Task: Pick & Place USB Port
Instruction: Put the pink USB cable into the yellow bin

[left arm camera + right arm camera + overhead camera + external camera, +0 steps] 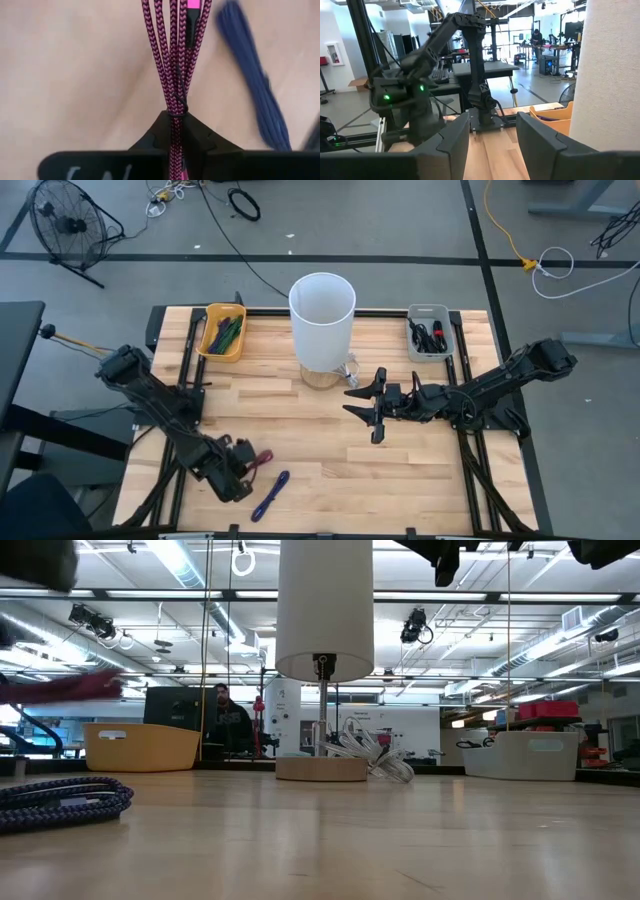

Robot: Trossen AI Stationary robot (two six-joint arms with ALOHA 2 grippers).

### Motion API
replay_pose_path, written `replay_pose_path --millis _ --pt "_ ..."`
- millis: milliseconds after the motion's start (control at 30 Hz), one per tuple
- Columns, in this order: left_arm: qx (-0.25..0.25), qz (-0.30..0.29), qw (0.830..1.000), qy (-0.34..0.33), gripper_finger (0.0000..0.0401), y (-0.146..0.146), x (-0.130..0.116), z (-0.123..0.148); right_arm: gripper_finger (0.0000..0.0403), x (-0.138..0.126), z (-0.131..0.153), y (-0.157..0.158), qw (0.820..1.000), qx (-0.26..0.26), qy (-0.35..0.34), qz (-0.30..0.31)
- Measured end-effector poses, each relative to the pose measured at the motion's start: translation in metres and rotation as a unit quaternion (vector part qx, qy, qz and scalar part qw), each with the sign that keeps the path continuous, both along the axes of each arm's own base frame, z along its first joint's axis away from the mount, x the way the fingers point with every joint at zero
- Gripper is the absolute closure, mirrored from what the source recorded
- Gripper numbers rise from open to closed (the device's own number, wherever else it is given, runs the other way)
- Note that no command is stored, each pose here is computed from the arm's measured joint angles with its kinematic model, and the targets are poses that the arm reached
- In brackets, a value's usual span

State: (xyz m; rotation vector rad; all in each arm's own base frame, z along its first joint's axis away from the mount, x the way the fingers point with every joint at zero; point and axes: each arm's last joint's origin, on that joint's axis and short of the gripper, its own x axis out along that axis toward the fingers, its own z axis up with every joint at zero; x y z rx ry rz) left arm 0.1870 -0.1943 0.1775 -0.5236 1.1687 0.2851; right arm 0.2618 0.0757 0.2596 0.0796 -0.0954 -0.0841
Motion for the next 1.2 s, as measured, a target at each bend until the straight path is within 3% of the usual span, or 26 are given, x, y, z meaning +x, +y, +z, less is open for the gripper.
replay_pose_path --millis 167,300,533,700,967,1200 --pt "0.110 0.021 0.994 -0.018 0.0379 0.007 0.005 0.034 0.0238 0.000 0.000 0.000 1.000 0.000 0.000 0.000" --pt "0.163 0.036 0.985 -0.038 0.0379 0.025 0.008 0.053 0.0238 0.000 0.000 0.000 1.000 0.000 0.000 0.000" --pt "0.182 0.061 0.980 -0.046 0.0379 0.089 0.010 0.067 0.0238 0.000 0.000 0.000 1.000 0.000 0.000 0.000" --pt "0.187 0.115 0.973 -0.067 0.0379 0.140 -0.004 0.081 0.0238 0.000 0.000 0.000 1.000 0.000 0.000 0.000" --pt "0.211 0.231 0.947 -0.076 0.0379 0.209 -0.039 0.089 0.0238 0.000 0.000 0.000 1.000 0.000 0.000 0.000" --pt "0.243 0.307 0.919 -0.036 0.0379 0.252 -0.048 0.089 0.0238 0.000 0.000 0.000 1.000 0.000 0.000 0.000"
